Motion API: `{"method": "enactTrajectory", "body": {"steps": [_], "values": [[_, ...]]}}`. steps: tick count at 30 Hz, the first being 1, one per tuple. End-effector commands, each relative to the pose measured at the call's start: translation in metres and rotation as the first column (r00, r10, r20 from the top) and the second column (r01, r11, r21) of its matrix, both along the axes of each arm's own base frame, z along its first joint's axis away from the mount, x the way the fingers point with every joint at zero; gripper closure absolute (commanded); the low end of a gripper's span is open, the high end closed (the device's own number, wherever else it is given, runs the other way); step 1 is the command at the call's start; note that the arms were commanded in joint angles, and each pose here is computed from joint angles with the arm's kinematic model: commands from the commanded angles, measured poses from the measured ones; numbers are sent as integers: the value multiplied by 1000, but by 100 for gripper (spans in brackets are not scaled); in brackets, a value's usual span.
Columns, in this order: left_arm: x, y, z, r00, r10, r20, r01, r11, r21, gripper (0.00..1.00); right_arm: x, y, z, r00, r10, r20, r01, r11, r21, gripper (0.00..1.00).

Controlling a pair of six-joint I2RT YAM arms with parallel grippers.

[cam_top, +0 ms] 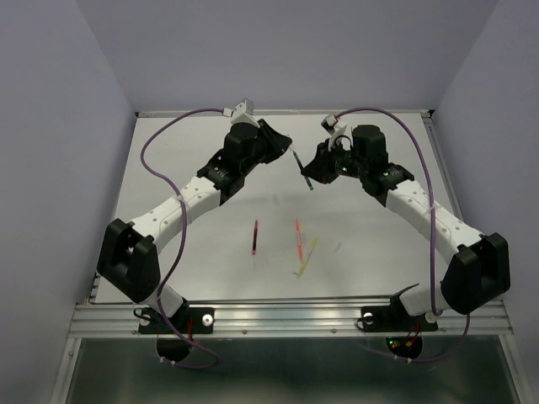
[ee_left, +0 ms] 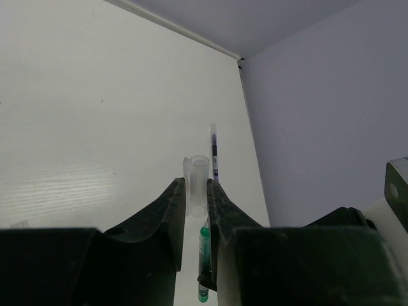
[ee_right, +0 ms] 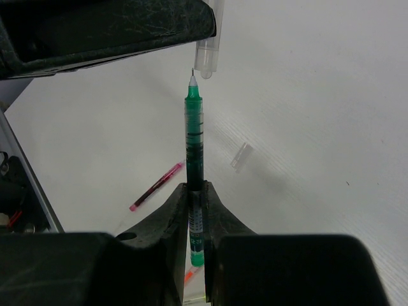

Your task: Insert the pens into the pen caps

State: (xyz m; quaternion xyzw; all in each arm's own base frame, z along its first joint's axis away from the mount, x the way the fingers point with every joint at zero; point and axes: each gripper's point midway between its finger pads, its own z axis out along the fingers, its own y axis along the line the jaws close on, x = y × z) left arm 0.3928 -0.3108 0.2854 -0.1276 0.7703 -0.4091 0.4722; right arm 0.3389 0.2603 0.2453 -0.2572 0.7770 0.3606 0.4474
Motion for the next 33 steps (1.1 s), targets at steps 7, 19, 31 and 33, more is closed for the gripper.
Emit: {"method": "enactTrajectory", "body": {"steps": [7, 19, 31, 33], "values": [[-1, 1, 44, 996, 0, 93, 6, 997, -73, 100, 9, 5, 27, 997, 0, 78, -1, 1000, 17, 95], [-1, 8, 51, 994, 24, 110, -16, 997, -72, 100, 9, 4, 24, 997, -4, 71, 4, 1000, 4, 95], [-3, 8, 51, 994, 15, 108, -6, 997, -81, 100, 10, 4, 20, 998, 0, 63, 1, 1000, -8, 95], [-4, 9, 52, 994, 19, 106, -10, 996, -85, 100, 10, 3, 19, 998, -2, 62, 2, 1000, -10, 95]]}}
